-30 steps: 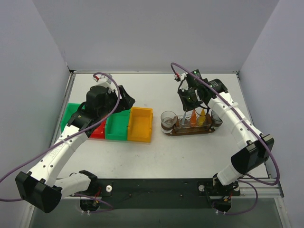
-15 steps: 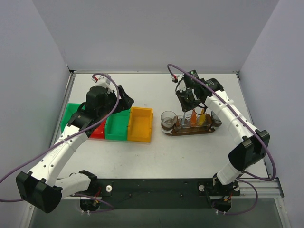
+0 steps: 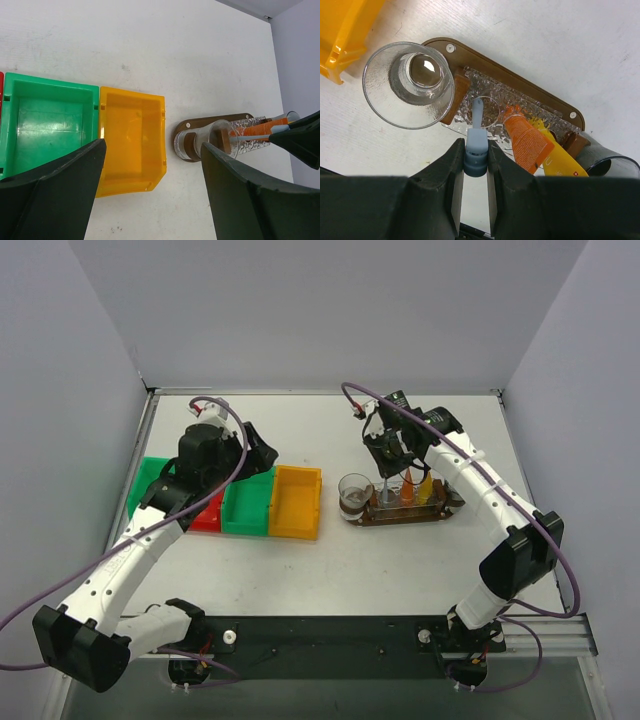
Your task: Prepare toiletry sets of a toothbrush and toothpaste on the tray
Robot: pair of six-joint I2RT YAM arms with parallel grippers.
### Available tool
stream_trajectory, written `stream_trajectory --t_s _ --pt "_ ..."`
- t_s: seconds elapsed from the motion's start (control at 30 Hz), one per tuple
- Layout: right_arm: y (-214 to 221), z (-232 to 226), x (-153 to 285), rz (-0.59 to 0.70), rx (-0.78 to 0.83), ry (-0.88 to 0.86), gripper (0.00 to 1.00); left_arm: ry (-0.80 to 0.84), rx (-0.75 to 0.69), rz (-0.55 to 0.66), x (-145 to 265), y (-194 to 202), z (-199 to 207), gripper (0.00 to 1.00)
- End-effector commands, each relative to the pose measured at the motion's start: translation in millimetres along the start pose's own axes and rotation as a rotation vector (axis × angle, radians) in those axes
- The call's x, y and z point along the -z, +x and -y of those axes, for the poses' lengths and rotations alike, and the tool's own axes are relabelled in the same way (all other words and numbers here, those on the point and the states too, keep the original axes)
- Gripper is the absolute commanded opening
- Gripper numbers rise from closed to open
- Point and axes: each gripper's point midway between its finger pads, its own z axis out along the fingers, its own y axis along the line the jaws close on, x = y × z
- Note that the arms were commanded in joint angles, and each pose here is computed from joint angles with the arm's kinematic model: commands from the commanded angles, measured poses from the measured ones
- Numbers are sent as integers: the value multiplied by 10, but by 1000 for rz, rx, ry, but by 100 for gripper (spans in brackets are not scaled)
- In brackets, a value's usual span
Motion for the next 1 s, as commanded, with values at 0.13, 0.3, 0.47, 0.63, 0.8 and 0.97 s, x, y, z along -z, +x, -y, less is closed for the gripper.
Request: stream_trajectory --t_s 0.13,0.3,0.47,0.63,0.8,0.97 --pt "191 -15 -104 -67 2 13 0 8 11 50 82 -104 -16 87" --pt "218 -12 -105 -71 -17 18 5 7 12 50 89 -110 -30 87" --pt "173 -3 -75 -55 -24 21 19 6 12 46 83 -102 -43 87" --pt "112 14 -27 -33 -39 19 29 5 14 46 92 -100 -51 87" --pt "53 12 8 -14 -49 12 36 3 16 44 96 -88 -63 87" --pt "2 -13 55 15 -68 -8 42 6 18 44 107 -86 -60 87"
